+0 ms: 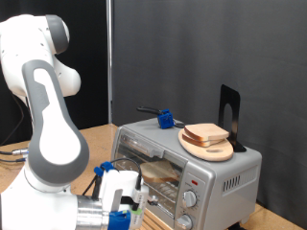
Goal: Make a piece of toast with the oven
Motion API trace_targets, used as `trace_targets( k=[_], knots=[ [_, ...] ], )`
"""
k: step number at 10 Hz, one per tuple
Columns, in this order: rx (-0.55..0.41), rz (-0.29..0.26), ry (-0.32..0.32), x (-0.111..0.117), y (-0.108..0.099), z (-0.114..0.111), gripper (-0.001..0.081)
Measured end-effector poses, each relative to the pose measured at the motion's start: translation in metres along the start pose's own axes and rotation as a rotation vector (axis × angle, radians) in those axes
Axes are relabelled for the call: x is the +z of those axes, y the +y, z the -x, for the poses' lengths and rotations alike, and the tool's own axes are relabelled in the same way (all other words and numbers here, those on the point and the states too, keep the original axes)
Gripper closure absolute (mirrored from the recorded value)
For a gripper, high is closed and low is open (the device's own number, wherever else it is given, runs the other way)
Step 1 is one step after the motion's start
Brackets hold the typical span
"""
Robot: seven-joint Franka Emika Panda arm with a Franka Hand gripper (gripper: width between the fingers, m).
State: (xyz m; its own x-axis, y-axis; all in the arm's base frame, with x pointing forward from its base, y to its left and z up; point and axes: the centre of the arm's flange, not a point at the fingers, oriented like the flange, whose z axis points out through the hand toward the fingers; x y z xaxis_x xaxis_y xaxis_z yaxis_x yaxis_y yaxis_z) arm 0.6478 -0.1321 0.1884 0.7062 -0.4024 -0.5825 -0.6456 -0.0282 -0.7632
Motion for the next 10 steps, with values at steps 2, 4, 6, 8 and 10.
trace_targets(
  k=[2, 4, 6, 8, 10],
  knots=[
    [0.018, 0.033, -0.02, 0.008, 0.007, -0.006, 0.0124],
    [0.016, 0.045, -0.029, 0.013, 0.011, -0.01, 0.0124],
    [0.006, 0.047, -0.042, 0.014, 0.01, -0.014, 0.0124],
    [0.001, 0.045, -0.038, 0.013, 0.007, -0.016, 0.0124],
    [0.004, 0.045, -0.047, 0.014, 0.009, -0.015, 0.0124]
  ],
)
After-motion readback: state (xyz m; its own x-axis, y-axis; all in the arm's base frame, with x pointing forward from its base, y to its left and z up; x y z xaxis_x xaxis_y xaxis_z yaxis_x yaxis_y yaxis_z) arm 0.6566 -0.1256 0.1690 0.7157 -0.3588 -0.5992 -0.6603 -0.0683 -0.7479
